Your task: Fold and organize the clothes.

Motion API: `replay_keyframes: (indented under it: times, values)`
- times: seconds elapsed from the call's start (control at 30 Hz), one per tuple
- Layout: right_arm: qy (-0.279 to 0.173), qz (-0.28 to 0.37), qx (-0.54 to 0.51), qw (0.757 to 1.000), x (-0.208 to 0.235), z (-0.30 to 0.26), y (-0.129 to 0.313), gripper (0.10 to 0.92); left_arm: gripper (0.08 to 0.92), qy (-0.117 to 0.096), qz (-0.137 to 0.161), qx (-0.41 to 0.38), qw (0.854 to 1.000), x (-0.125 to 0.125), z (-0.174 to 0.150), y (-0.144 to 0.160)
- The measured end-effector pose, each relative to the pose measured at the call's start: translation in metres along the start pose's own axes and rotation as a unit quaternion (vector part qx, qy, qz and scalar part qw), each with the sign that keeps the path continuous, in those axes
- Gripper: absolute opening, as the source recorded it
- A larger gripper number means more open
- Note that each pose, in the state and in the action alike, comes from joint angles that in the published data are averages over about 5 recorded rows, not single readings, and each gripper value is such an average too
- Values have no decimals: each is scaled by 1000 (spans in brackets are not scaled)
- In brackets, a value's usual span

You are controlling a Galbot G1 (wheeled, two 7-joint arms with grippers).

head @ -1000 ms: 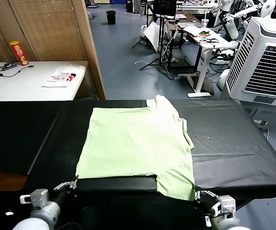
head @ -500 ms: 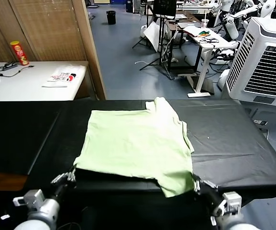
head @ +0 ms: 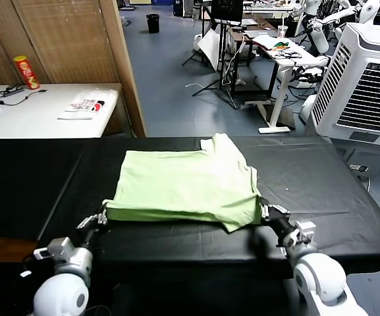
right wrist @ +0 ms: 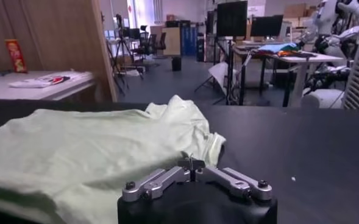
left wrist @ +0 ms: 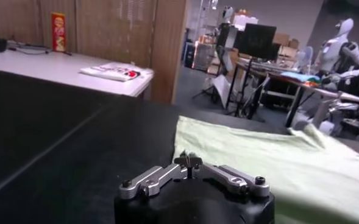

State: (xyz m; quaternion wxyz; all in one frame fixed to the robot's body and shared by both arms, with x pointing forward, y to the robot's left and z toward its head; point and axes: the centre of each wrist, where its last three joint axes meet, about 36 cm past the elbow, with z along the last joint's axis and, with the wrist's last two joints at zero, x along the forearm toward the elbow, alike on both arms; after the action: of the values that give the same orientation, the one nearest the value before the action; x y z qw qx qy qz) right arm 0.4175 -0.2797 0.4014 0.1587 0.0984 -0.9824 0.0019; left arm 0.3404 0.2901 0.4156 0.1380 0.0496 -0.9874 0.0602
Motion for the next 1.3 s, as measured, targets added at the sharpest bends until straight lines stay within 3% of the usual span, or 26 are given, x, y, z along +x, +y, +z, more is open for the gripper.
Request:
replay_keyframes:
  times: [0.5, 0.57, 0.63, 0.73, 0.97, 1.1, 1.3]
  values:
    - [1, -17, -7, 1000, -38, 0, -3, 125, 126, 18, -9, -16, 1000, -37, 11, 12]
    - [7, -17, -11, 1000, -35, -1, -5, 162, 128, 18, -9, -17, 1000, -40, 11, 13]
    - [11, -17, -12, 1000, -30, -3, -6, 248, 144, 17, -8, -18, 1000, -42, 9, 13]
    - [14, -16, -6, 1000, -19, -8, -8, 413, 254, 15, -6, -20, 1000, -43, 8, 13]
    - [21, -16, 25, 999, 13, -16, -9, 754, 648, 16, -4, -24, 1000, -36, 6, 15]
    - [29, -21, 41, 999, 28, -13, -6, 794, 780, 24, 5, -21, 999, -26, 9, 13]
    - [44, -34, 50, 997, 42, -2, 4, 766, 798, 37, 9, -14, 999, -19, 16, 12]
